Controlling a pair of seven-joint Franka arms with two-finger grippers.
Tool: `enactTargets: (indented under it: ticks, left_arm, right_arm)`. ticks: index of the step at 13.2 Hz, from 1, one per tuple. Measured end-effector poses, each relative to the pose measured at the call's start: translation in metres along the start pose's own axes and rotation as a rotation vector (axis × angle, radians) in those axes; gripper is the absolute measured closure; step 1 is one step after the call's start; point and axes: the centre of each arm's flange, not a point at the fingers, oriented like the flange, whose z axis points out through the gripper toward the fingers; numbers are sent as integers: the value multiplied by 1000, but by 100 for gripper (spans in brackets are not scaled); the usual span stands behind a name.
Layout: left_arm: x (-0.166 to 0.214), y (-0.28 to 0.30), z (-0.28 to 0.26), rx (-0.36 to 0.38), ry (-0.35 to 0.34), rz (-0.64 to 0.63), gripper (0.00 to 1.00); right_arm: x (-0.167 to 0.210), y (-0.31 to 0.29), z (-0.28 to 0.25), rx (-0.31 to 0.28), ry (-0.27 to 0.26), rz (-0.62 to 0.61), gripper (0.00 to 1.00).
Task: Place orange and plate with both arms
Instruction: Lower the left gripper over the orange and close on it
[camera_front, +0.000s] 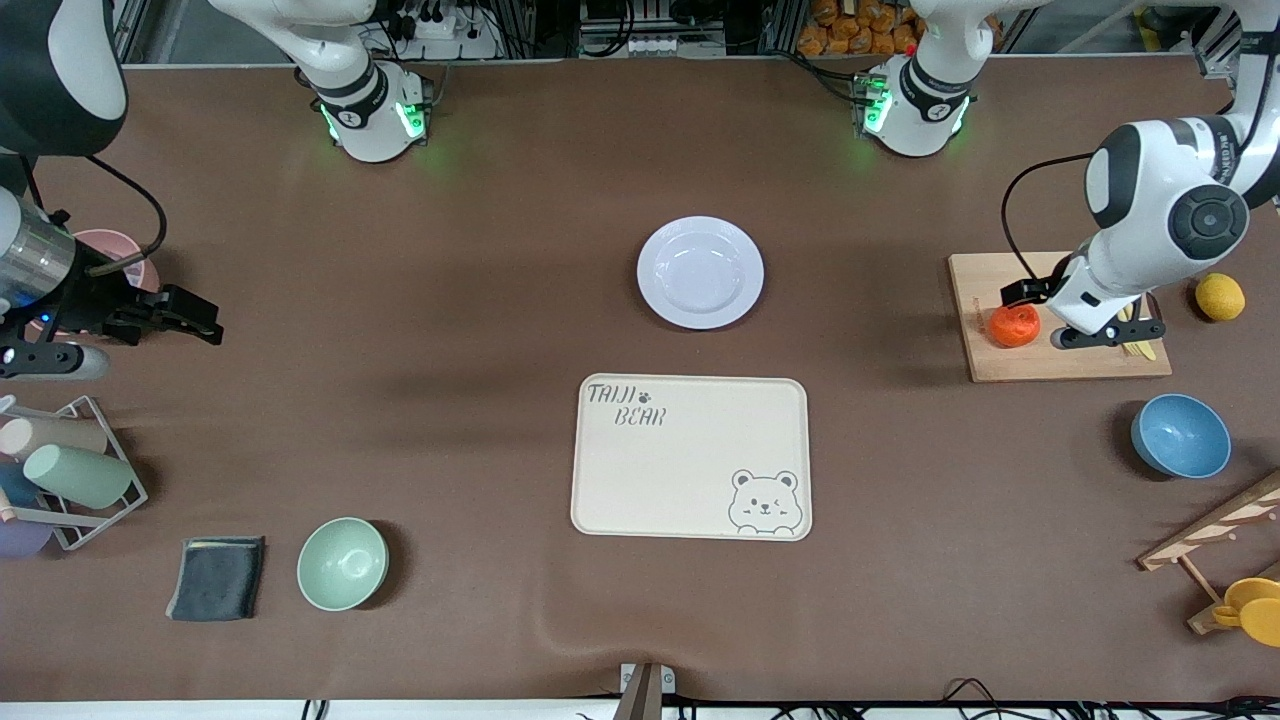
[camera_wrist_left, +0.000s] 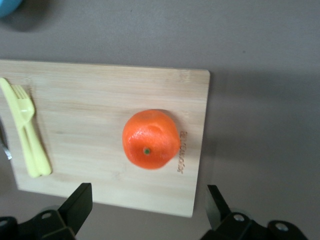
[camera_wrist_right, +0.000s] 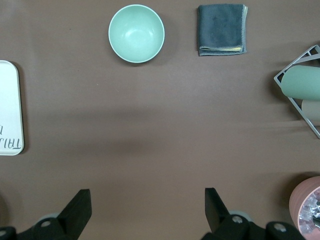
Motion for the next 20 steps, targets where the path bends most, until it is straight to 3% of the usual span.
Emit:
enactTargets:
  ticks: [5, 11, 20]
  left_arm:
    - [-7, -32, 24, -27, 60, -81, 0]
    - [-1, -31, 51, -51, 80, -220, 0]
    - [1, -21, 92, -77, 88, -217, 0]
  right_arm:
    - [0, 0, 0, 1, -1, 1, 0]
    - [-1, 0, 2, 2, -11, 1, 0]
    - [-1, -4, 4, 60, -21, 9, 0]
